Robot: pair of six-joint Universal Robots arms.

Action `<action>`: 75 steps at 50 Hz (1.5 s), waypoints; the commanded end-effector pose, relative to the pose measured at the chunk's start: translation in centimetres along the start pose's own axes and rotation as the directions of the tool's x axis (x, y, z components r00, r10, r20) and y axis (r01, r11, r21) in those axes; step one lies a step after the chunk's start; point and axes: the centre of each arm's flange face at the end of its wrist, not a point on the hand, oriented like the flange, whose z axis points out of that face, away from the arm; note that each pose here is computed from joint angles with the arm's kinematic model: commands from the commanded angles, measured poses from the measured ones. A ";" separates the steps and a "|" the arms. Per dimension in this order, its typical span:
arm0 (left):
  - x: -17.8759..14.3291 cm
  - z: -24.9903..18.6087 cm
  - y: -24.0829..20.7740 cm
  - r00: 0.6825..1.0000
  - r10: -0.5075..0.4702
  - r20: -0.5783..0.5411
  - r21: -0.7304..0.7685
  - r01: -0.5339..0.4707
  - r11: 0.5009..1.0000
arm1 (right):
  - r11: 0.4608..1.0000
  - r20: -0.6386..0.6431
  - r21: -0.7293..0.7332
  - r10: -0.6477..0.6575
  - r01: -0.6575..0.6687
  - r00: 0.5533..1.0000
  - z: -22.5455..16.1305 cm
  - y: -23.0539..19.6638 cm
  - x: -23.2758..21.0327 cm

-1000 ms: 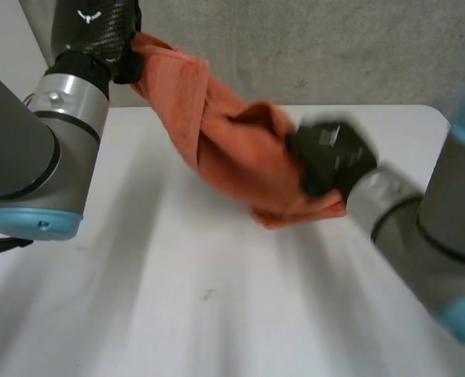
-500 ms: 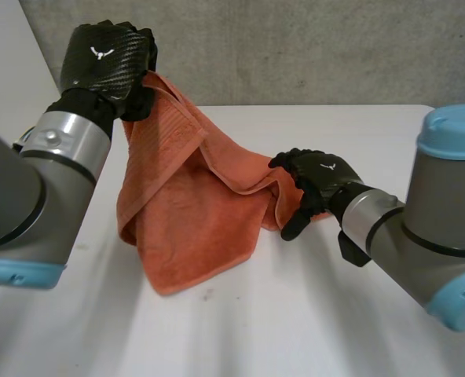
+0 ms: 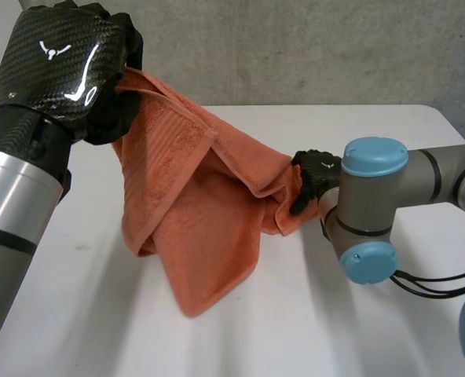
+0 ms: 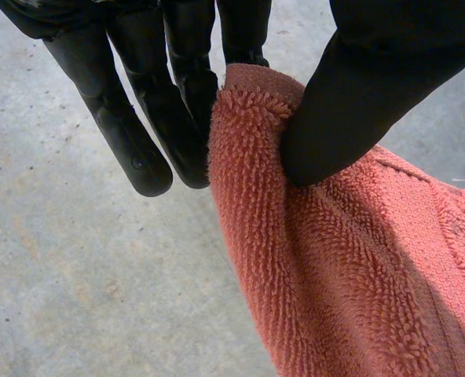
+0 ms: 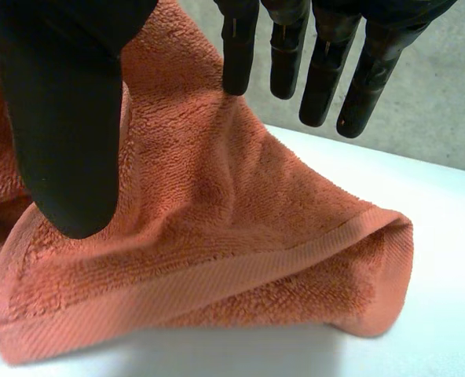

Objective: Fold the laundry

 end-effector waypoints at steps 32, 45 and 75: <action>-0.8 -0.3 0.3 0.998 -0.049 0.026 -0.016 0.049 0.999 | 0.985 0.052 0.044 0.164 -0.166 0.985 2.4 -1.0 -1.3; -3.5 1.9 5.2 0.998 -0.007 0.063 -0.139 0.016 0.990 | 0.814 -0.026 0.264 -0.530 0.517 0.848 -6.8 -14.5 -0.3; -6.3 14.0 13.5 0.973 0.229 0.018 -0.246 -0.218 0.945 | 0.642 -0.181 0.215 -0.714 0.736 0.676 -3.5 -16.7 -0.4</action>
